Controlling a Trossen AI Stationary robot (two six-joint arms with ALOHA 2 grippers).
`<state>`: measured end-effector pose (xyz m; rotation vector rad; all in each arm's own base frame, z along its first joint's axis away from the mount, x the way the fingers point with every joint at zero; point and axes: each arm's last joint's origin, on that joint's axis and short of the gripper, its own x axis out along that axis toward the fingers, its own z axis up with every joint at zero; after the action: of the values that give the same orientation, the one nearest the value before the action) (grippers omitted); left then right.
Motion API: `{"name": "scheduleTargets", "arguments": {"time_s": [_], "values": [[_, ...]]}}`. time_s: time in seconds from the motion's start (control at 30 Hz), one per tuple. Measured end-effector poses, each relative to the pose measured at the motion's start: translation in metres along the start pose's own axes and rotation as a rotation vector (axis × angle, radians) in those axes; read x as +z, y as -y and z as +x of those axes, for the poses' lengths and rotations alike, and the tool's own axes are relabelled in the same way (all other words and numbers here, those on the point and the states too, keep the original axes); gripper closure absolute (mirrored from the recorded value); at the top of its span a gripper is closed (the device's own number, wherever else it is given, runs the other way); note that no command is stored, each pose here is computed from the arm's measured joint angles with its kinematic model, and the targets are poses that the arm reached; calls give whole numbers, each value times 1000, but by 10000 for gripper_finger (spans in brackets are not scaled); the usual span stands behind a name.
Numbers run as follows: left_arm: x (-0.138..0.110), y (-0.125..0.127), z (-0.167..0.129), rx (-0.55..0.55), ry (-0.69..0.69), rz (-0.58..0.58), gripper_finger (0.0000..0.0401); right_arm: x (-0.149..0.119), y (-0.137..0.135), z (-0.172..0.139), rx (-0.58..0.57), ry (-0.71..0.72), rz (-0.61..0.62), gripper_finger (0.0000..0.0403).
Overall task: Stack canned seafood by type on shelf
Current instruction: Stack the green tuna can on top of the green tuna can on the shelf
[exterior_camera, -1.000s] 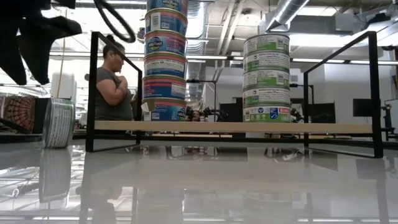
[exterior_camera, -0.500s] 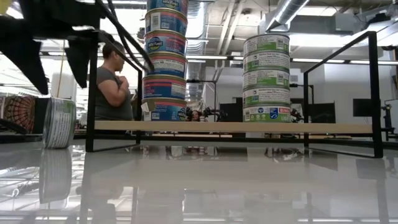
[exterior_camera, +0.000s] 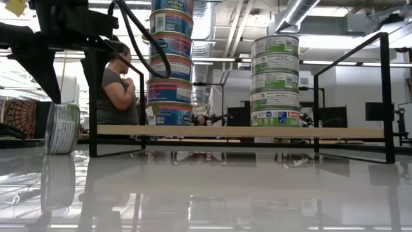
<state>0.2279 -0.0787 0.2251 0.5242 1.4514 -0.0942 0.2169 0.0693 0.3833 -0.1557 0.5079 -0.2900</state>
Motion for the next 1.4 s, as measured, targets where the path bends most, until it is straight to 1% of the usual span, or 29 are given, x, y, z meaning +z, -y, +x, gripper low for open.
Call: {"name": "scheduleTargets", "arguments": {"time_s": [0.1, 0.3, 0.47, 0.7, 0.93, 1.0, 1.1, 1.23, 1.3, 1.4], "values": [[3, 3, -6, 7, 16, -9, 101, 0, 0, 0, 0, 1, 6, 117], [10, 11, -24, 7, 68, 24, 121, 0, 0, 0, 0, 2, 20, 117], [6, 19, -28, 26, 28, 9, 130, 1, 0, 0, 5, 4, 23, 117], [-2, 31, -36, 38, -19, -11, 131, 1, -1, 0, 19, 5, 25, 117], [-3, 36, -62, 126, 9, -24, 131, 1, -1, 0, 19, 5, 24, 117], [-7, 37, -63, 142, -8, -10, 131, 1, -1, 0, 20, 5, 25, 117], [-14, 38, -58, 148, -36, 5, 131, 1, -1, 0, 24, 4, 30, 117], [-24, 38, -52, 183, -43, 60, 131, 0, -3, -2, 36, 7, 26, 117], [-29, 40, -50, 207, -47, 108, 131, 0, -5, -3, 41, 8, 23, 117], [-33, 47, -46, 236, -60, 212, 131, 0, -6, -4, 47, 10, 20, 117]]}}
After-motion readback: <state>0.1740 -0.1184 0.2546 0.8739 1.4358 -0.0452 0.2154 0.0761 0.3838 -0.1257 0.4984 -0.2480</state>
